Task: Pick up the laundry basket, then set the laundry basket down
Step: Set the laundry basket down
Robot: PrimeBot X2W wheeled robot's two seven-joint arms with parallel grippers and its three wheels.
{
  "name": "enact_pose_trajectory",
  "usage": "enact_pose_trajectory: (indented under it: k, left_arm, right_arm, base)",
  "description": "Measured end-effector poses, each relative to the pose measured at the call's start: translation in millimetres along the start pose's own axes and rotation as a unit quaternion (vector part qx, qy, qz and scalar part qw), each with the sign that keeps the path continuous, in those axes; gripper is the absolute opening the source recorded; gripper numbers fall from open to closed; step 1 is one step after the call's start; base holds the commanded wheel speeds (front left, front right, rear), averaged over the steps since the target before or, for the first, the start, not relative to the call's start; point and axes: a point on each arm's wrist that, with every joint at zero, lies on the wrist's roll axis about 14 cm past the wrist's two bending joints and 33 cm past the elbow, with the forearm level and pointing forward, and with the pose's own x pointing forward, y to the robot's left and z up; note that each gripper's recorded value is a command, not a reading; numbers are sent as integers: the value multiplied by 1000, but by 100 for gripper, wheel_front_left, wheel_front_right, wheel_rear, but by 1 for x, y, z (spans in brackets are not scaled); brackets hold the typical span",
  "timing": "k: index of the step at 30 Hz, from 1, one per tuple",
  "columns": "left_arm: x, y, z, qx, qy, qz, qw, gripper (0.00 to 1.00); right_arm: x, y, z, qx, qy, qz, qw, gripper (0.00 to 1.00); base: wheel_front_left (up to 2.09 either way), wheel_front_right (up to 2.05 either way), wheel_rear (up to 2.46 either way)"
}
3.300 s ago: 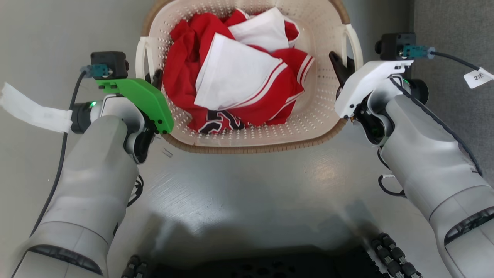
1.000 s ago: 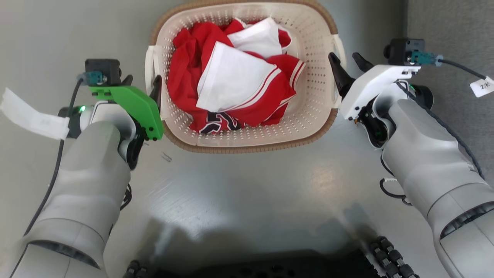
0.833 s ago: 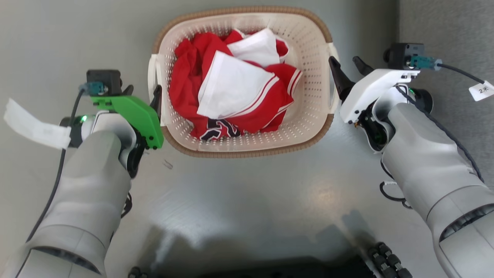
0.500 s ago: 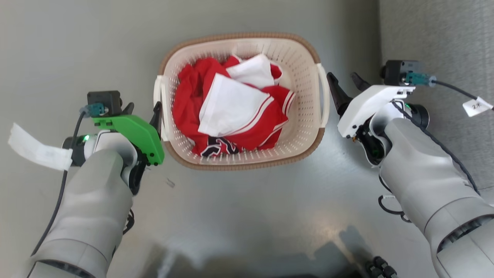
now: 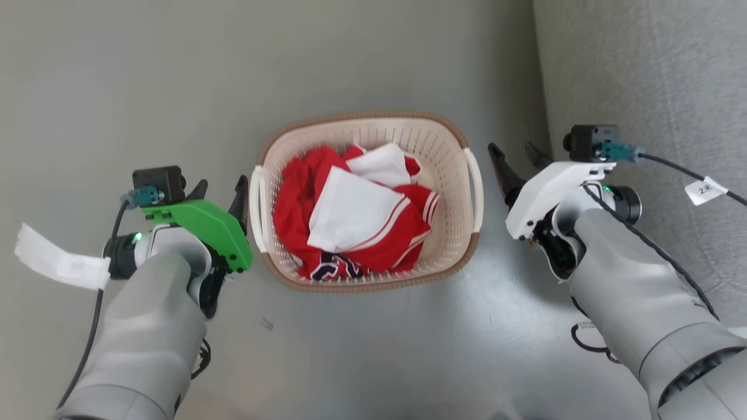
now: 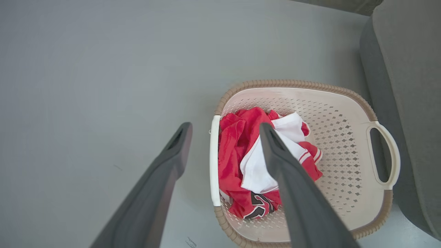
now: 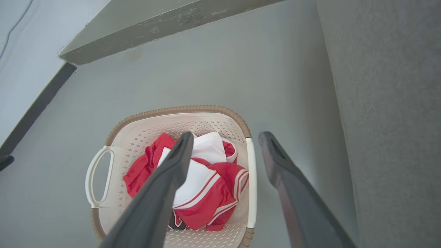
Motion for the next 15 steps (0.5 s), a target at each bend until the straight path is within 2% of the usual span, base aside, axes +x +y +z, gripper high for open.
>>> enact_pose_trajectory:
  k: [10, 15]
  left_arm:
    - [-35, -19, 33, 4, -61, -13, 998, 100]
    - [-53, -25, 47, -1, -89, -16, 996, 100]
  right_arm:
    - [-36, 10, 31, -14, -53, 5, 998, 100]
    - [-52, 13, 59, -21, -96, 9, 995, 100]
  base:
    - [0, 0, 0]
    - [0, 0, 0]
